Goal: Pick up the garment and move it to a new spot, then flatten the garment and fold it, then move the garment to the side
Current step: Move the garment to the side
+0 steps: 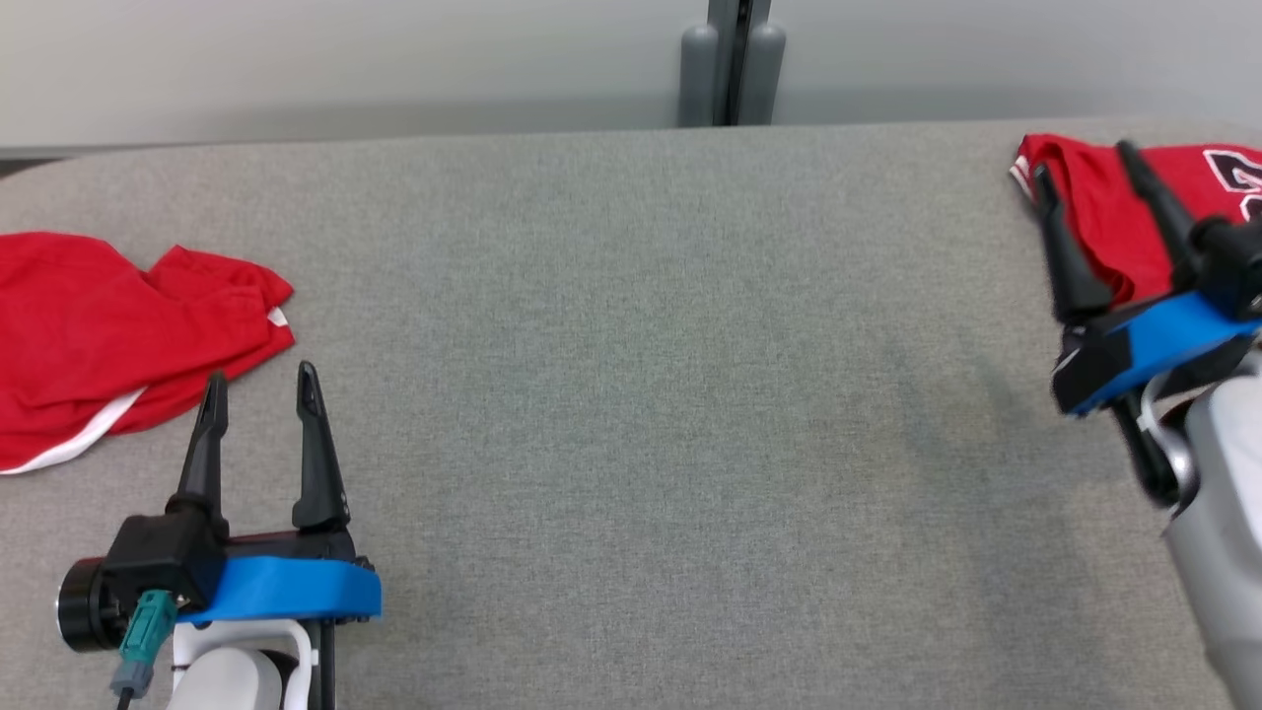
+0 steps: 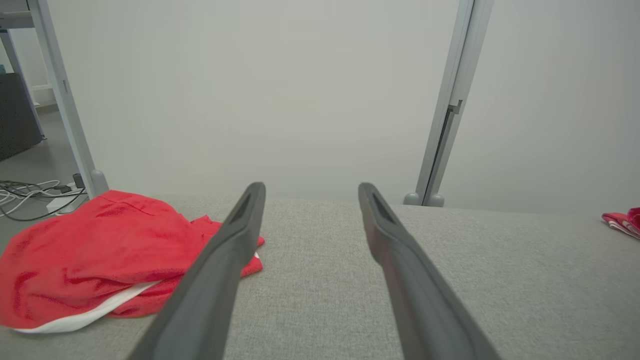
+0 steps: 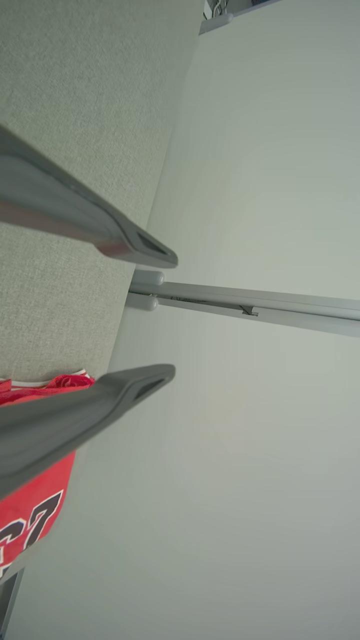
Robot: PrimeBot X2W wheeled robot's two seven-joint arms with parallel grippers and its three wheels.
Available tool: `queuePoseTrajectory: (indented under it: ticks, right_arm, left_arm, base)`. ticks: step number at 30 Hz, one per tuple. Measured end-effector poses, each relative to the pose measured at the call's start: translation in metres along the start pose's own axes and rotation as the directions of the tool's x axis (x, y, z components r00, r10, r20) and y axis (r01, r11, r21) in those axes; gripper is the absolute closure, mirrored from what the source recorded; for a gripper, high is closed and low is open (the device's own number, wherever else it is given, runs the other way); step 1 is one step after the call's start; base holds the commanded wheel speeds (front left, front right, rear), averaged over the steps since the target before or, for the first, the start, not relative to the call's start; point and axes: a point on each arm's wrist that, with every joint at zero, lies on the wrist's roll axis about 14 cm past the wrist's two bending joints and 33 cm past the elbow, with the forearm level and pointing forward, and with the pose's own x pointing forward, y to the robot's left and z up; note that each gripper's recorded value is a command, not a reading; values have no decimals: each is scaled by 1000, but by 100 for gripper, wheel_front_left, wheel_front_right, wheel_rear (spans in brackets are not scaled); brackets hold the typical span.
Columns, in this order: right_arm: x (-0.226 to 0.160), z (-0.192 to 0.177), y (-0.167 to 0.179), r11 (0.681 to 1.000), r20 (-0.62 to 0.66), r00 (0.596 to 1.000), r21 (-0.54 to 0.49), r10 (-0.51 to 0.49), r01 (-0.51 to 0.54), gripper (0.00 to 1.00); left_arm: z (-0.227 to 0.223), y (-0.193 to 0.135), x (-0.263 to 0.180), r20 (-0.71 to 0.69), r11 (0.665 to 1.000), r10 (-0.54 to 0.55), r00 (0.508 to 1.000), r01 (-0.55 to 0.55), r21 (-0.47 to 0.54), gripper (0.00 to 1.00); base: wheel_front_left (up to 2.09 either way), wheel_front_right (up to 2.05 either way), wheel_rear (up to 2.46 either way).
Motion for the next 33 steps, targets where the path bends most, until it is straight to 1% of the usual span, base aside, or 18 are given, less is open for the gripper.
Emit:
queuePoseTrajectory:
  ticks: [6,15,18,21,25,33]
  right_arm:
    - [-31,0,29,996,1,1000,86,19,-19,0]
    - [-81,-8,48,978,-25,999,205,-21,26,0]
    - [-92,-8,54,978,-29,999,208,-27,32,0]
    - [-103,-7,59,968,-33,998,244,-47,54,0]
    - [-112,-6,61,960,-42,997,268,-68,77,0]
    - [-129,-7,63,963,-67,995,252,-80,95,0]
  left_arm:
    - [8,2,-17,11,1000,11,1000,-11,-9,0]
    - [13,6,-39,15,1000,21,1000,-21,-13,0]
    - [11,7,-43,3,1000,24,1000,-24,-15,0]
    - [10,5,-46,-11,1000,18,1000,-19,-14,0]
    - [12,6,-48,-9,1000,20,1000,-20,-13,0]
    - [17,8,-52,0,1000,27,1000,-27,-6,0]
  base:
    - [0,0,0]
    - [0,0,0]
    - [0,0,0]
    - [0,0,0]
    - [0,0,0]
    - [0,0,0]
